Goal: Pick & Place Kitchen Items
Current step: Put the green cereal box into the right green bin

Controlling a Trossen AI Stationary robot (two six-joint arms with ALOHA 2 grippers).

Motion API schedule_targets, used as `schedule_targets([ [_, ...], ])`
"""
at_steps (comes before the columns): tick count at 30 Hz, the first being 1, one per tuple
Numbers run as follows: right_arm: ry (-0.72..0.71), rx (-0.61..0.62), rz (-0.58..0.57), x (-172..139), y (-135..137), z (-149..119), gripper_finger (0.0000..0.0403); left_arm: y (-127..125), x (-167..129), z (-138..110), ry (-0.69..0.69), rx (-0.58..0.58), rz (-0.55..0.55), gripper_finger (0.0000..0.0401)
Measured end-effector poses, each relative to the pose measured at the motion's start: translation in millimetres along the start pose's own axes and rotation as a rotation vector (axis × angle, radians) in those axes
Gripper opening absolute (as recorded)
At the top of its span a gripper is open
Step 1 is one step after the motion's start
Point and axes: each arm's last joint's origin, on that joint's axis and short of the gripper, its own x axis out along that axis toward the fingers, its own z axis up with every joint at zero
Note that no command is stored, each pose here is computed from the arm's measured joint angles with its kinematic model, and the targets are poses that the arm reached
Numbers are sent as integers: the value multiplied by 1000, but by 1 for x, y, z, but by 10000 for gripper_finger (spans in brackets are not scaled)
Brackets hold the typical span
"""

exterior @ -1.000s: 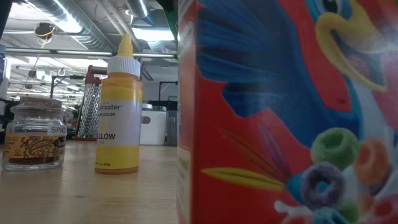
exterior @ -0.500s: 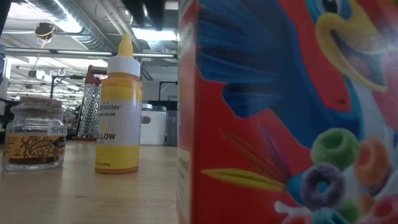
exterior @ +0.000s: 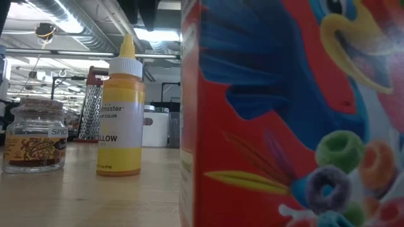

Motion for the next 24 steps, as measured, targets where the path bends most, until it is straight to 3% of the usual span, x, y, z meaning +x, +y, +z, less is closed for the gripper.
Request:
schedule_targets([
  [7, -46, 175, -85, -10, -37, -25, 146, 0, 0, 1, -10, -8, -4, 276],
  [14, -37, 232, -74, 2, -43, -66, 147, -2, 0, 2, -7, -11, -174, 273],
  [18, -62, 326, -37, 10, -37, -83, 147, -7, -1, 4, -31, 9, -205, 276],
  [24, -76, 173, 91, 14, -22, -75, 147, -10, -2, 5, -50, 54, -209, 274],
])
